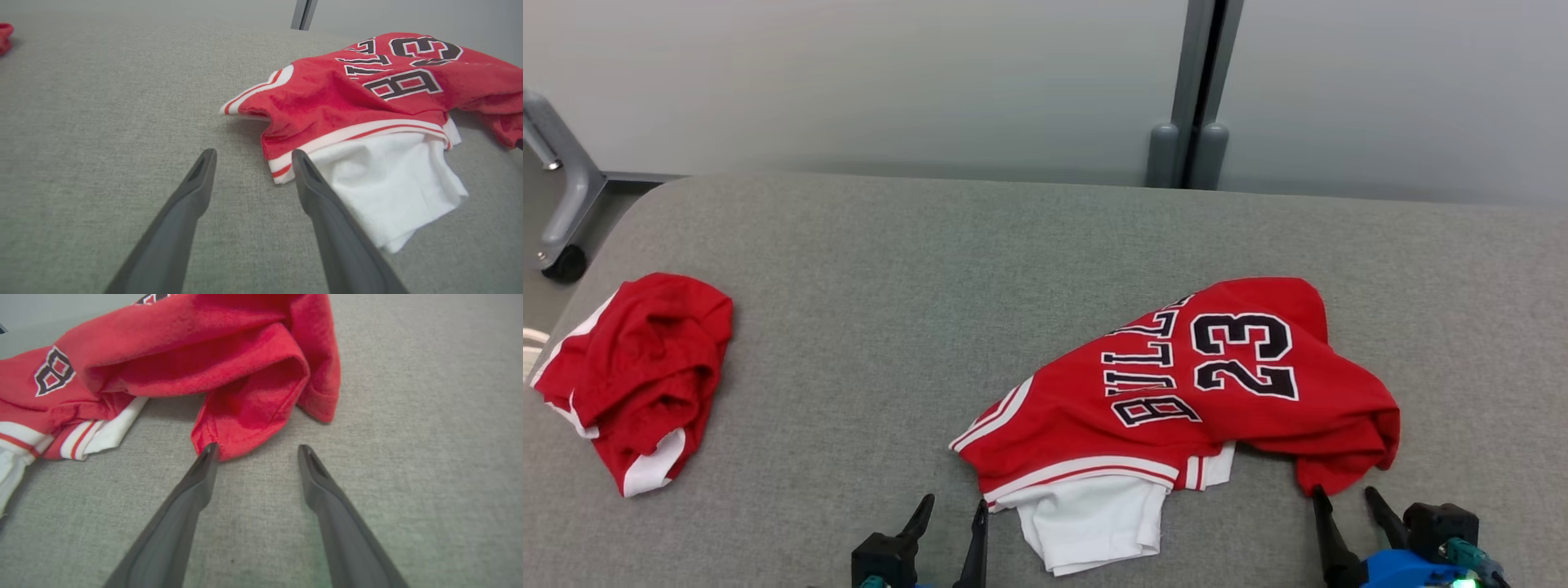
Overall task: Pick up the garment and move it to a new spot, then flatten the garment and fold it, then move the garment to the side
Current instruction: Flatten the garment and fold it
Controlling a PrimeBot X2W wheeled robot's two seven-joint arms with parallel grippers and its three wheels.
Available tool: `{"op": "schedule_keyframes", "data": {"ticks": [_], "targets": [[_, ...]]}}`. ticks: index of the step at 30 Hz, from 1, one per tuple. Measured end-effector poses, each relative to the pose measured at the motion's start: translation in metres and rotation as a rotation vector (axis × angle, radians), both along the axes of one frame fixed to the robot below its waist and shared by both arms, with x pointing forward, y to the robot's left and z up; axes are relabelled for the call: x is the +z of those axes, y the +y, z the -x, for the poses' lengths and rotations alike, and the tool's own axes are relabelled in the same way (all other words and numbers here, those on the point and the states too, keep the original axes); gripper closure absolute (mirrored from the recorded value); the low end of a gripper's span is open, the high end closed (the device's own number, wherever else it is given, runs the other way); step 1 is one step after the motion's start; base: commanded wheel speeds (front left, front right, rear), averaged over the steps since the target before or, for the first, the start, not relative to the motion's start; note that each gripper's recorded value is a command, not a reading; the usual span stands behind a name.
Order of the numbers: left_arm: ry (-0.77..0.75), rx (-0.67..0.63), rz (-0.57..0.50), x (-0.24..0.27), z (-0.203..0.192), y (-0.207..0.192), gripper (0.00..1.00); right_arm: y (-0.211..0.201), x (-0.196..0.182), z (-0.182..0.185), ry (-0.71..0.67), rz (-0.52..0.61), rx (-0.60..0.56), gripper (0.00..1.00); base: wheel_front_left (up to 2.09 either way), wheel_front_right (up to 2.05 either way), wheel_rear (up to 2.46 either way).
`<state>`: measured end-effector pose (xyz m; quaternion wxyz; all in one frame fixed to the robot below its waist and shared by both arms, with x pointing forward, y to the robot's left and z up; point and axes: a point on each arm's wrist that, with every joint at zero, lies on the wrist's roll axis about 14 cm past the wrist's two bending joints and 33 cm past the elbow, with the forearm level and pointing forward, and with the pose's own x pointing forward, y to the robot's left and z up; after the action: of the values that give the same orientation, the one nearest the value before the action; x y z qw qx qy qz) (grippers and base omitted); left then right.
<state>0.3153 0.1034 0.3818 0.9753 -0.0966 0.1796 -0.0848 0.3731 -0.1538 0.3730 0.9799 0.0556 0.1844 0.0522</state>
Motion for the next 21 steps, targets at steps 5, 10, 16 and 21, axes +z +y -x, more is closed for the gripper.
{"op": "schedule_keyframes", "data": {"ticks": [5, 10, 16, 21], "targets": [[0.011, 0.027, -0.018, -0.004, -0.002, 0.011, 0.00, 0.011, -0.009, -0.010, 0.030, -0.030, 0.011, 0.00, 0.00, 0.00, 0.00], [0.020, 0.042, -0.024, -0.007, -0.001, 0.016, 0.00, 0.015, -0.014, -0.012, 0.046, -0.024, 0.031, 1.00, 0.00, 0.00, 0.00], [0.010, 0.025, -0.010, -0.004, -0.001, 0.010, 0.00, -0.031, 0.002, -0.009, -0.013, 0.120, -0.001, 1.00, 0.00, 0.00, 0.00], [0.000, -0.011, 0.010, 0.000, -0.001, -0.003, 0.00, -0.094, 0.037, -0.006, -0.107, 0.298, -0.063, 1.00, 0.00, 0.00, 0.00]]}}
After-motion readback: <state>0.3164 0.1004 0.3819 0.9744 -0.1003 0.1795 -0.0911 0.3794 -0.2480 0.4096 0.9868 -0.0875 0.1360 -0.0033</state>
